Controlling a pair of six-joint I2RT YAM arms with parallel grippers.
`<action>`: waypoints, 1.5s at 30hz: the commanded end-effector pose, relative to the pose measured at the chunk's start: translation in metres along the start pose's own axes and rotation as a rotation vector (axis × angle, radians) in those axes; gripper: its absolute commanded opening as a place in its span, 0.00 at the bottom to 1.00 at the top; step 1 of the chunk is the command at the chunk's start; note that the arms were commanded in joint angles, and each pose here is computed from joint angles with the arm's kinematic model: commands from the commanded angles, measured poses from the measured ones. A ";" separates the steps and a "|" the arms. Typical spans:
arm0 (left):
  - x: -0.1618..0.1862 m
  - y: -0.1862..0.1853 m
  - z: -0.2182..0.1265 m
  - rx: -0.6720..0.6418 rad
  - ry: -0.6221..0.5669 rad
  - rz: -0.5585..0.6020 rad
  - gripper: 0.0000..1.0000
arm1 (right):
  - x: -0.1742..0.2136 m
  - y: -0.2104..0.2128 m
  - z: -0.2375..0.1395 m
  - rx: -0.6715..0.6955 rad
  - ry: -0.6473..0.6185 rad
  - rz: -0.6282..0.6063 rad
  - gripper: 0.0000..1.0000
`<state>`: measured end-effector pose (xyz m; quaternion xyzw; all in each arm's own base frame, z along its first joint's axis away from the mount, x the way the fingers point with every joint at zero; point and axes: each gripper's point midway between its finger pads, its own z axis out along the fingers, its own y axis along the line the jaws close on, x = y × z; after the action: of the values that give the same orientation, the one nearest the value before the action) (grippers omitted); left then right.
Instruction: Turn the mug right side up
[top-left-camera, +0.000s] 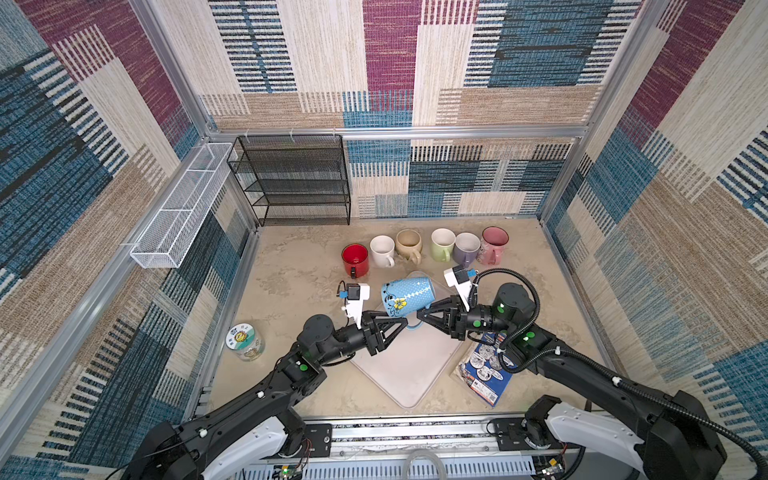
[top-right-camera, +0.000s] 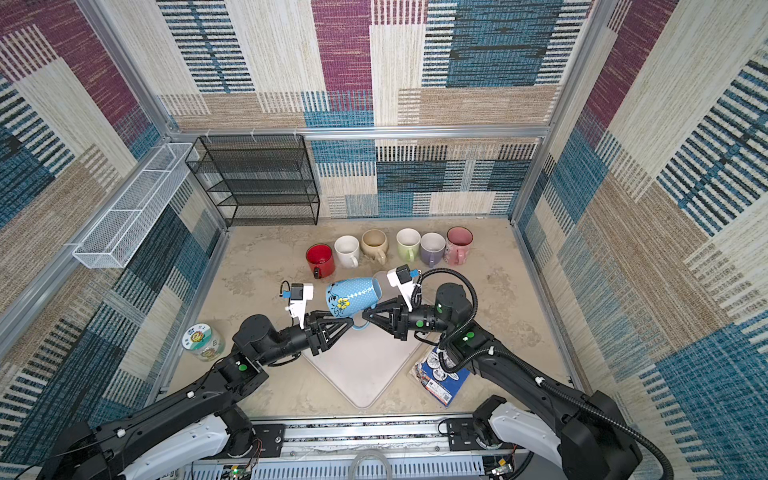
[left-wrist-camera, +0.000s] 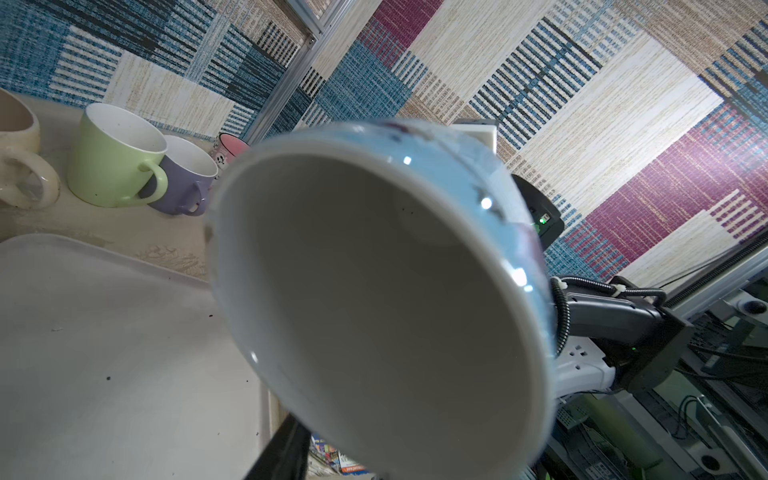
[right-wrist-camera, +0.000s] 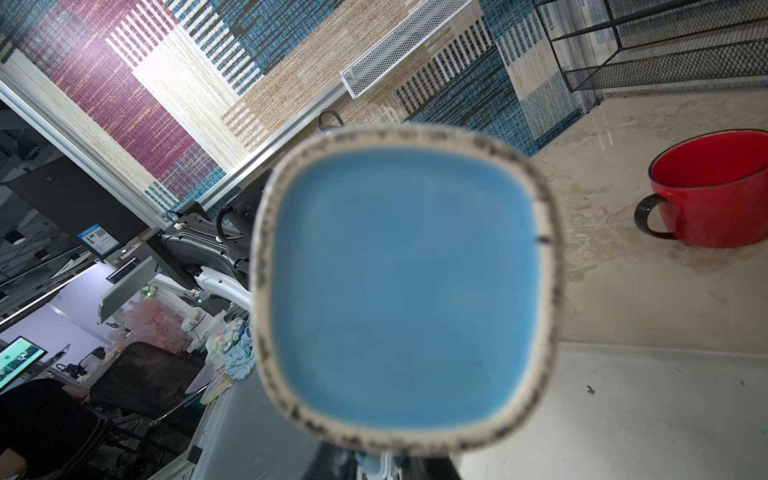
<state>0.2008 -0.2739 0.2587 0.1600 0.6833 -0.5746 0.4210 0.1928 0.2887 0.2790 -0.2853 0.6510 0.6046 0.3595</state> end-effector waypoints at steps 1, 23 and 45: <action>-0.018 -0.012 0.002 0.044 -0.062 0.023 0.46 | -0.013 0.016 0.000 -0.073 -0.050 -0.044 0.00; -0.039 -0.017 0.009 0.089 -0.112 0.020 0.26 | 0.009 -0.004 0.008 -0.100 -0.025 0.035 0.00; -0.035 0.005 -0.005 -0.019 -0.140 0.003 0.00 | 0.018 -0.034 0.015 0.026 0.023 0.027 0.52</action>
<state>0.2184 -0.2673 0.2641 0.1211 0.6808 -0.5835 0.4259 0.2099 0.2999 0.2551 -0.2723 0.6507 0.6128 0.3563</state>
